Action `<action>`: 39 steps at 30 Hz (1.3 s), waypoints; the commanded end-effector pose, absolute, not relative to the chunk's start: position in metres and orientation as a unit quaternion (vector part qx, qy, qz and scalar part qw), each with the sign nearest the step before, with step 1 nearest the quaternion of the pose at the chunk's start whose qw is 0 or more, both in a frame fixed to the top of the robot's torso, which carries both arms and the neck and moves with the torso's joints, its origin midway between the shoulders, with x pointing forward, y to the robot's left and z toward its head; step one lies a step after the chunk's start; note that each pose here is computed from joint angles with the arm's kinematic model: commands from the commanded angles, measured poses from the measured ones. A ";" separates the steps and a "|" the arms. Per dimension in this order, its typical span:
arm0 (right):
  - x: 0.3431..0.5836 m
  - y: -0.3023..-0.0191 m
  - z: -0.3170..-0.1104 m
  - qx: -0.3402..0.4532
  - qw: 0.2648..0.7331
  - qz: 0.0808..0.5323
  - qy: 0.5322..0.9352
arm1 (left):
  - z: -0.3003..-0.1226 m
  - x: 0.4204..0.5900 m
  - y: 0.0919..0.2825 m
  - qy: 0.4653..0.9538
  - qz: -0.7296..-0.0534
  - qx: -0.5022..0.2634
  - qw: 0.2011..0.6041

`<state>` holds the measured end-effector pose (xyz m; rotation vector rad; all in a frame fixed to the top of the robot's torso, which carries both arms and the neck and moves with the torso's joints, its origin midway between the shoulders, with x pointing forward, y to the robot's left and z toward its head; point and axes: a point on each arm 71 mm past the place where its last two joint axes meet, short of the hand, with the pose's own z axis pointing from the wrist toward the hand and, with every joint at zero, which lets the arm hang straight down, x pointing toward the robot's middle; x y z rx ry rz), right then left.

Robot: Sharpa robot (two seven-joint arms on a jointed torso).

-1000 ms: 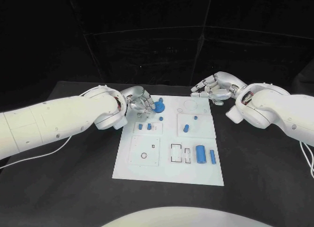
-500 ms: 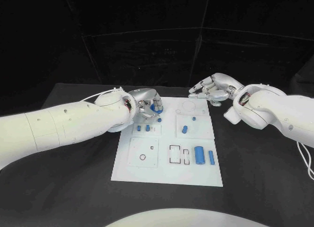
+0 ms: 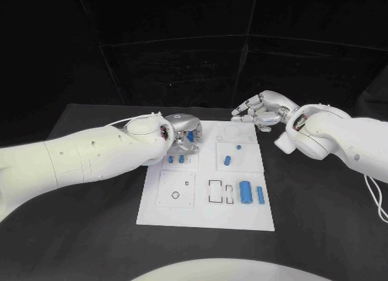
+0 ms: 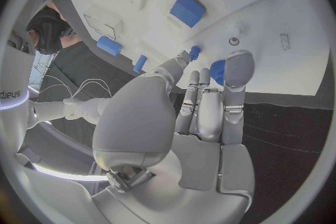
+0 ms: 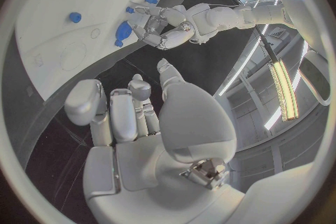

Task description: Assemble the parts on the task board

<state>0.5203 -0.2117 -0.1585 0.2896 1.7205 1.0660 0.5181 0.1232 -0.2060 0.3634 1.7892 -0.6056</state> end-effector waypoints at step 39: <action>0.520 -0.207 -0.156 0.114 0.523 0.451 0.714 | -0.216 0.520 0.113 0.773 -0.252 0.198 0.547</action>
